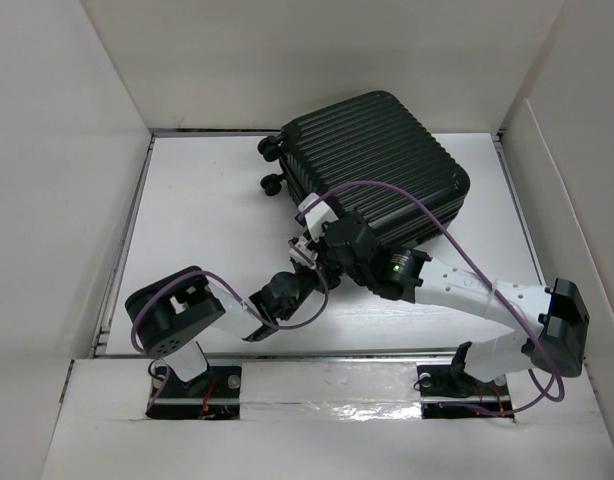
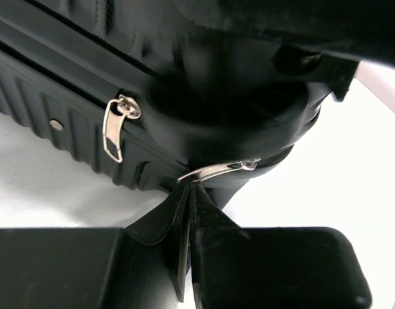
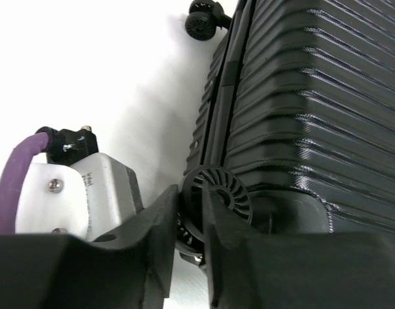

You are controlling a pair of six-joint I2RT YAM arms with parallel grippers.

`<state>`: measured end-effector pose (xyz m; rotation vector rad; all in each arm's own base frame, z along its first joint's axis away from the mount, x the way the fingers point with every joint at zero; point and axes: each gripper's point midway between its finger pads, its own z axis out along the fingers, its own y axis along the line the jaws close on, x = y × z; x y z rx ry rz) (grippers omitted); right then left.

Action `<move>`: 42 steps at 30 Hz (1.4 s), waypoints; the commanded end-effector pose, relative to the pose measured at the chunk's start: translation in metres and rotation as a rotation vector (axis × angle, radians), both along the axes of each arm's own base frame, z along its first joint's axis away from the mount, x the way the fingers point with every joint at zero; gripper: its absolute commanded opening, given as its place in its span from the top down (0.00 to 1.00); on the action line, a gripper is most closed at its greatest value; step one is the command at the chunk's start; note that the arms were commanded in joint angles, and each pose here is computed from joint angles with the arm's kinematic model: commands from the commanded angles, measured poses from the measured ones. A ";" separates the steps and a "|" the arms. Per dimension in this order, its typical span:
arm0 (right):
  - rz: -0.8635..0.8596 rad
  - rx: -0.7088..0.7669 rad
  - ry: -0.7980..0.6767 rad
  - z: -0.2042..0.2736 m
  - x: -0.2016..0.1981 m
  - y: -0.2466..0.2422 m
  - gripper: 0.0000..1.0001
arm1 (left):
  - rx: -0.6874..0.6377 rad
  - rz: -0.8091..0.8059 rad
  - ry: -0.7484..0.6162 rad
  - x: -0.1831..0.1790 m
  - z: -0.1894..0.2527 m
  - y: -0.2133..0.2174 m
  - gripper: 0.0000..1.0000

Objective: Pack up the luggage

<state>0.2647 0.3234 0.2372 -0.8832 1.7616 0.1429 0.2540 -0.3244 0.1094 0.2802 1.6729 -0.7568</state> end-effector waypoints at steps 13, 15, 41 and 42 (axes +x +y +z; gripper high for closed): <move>0.096 0.065 0.015 0.008 -0.017 0.023 1.00 | -0.430 -0.070 -0.315 -0.014 0.137 0.012 1.00; 0.102 0.063 0.013 0.009 -0.017 0.025 1.00 | -0.401 -0.139 -0.313 -0.025 0.130 -0.002 1.00; 0.058 0.376 -0.023 0.088 -0.011 -0.068 0.62 | -0.455 0.002 -0.239 -0.008 0.139 -0.037 0.70; 0.072 0.388 -0.037 0.092 -0.016 -0.070 0.62 | -0.451 0.030 -0.251 -0.004 0.141 -0.035 0.70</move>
